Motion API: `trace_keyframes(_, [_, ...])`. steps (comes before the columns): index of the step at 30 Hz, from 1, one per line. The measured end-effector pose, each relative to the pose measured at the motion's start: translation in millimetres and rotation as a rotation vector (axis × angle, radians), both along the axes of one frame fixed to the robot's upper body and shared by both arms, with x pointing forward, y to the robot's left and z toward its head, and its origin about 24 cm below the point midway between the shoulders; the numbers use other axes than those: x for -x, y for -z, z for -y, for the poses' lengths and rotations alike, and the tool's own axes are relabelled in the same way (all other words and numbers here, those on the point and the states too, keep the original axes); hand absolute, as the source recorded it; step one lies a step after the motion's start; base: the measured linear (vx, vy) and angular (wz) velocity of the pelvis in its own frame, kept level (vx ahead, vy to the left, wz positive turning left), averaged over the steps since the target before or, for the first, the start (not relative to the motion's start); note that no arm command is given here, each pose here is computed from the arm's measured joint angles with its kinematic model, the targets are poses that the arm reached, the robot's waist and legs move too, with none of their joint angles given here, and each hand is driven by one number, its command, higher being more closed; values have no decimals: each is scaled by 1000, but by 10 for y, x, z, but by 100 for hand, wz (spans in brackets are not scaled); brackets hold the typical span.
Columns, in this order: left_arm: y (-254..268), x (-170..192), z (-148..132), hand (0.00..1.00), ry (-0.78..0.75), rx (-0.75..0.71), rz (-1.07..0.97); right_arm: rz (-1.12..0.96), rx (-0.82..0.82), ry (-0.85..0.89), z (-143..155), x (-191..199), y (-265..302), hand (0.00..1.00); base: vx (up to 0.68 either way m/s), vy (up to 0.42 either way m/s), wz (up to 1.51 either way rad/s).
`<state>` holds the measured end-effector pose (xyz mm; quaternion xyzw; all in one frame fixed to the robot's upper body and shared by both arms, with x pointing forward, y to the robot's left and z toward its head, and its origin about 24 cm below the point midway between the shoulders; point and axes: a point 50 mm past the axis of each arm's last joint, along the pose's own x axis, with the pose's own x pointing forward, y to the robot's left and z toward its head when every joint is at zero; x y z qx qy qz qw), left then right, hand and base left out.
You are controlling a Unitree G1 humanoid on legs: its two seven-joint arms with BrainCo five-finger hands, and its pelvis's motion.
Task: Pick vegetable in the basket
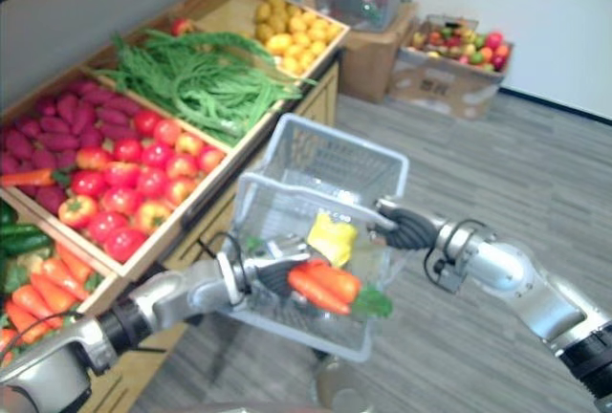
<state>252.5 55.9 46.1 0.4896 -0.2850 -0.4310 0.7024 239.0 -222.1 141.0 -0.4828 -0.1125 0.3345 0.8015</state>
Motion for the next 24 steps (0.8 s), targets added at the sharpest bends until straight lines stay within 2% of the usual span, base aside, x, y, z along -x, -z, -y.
trace_keyframes(13, [89,-259,-29,100,-189,-20,43,-33,-14,-12,-32,12,25,100,-42,-20,3])
trace_keyframes(14, [100,-286,-25,0,-204,-36,51,-35,-15,-14,-38,16,26,100,0,0,0])
trace_keyframes(19, [93,-393,-61,0,-292,-11,36,-38,-13,-8,-34,14,29,100,-38,-11,-1])
trace_keyframes(24, [128,-474,-144,0,-356,-54,34,-59,-2,8,-11,13,36,100,-66,-21,-3])
